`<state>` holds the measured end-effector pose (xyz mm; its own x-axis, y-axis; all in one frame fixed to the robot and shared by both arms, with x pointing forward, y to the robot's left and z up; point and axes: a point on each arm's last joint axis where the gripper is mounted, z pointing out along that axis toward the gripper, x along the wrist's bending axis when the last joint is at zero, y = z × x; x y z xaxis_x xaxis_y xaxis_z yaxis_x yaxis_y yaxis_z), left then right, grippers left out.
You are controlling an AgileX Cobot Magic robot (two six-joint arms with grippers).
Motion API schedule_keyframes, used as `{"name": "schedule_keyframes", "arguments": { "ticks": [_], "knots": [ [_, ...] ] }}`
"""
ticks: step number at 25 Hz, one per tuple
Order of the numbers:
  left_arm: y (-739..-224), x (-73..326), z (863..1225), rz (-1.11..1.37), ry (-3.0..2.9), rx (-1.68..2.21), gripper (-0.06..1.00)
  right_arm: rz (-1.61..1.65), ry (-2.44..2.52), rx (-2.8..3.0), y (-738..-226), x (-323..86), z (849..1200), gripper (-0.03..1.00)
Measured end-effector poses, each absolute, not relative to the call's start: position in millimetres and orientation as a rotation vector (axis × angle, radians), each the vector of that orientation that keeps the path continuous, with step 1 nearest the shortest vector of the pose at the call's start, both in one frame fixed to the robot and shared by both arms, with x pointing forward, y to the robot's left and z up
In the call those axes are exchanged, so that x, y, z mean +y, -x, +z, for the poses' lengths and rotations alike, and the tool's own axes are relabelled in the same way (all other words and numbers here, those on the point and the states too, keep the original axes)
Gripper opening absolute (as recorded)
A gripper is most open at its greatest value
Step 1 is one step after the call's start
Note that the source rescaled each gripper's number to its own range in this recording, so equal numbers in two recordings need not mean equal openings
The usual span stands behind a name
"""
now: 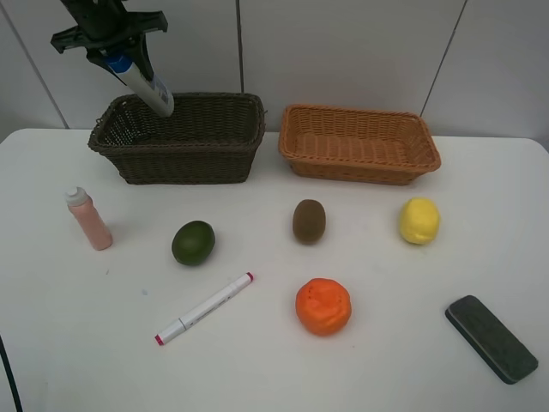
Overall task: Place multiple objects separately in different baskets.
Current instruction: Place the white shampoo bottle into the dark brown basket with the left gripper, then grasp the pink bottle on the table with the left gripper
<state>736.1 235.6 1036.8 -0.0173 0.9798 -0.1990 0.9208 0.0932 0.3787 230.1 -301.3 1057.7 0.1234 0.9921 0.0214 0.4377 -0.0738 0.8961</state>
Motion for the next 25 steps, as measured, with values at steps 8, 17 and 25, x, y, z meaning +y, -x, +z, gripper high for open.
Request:
{"name": "schedule_keyframes", "arguments": {
  "ticks": [8,17,25],
  "knots": [
    [-748.0,244.7,1012.9,0.262,-1.932,1.997,0.84,0.905,-1.628,1.419,-230.1,-301.3,1057.7,1.0],
    [-735.6,242.9,1058.6,0.282,-1.828,1.961,1.0,0.905,-1.628,1.419,-230.1,-301.3,1057.7,1.0],
    [-644.8,246.4,1131.4,0.219,-1.777,1.941,1.0,0.905,-1.628,1.419,-230.1,-301.3,1057.7,1.0]
  ]
}}
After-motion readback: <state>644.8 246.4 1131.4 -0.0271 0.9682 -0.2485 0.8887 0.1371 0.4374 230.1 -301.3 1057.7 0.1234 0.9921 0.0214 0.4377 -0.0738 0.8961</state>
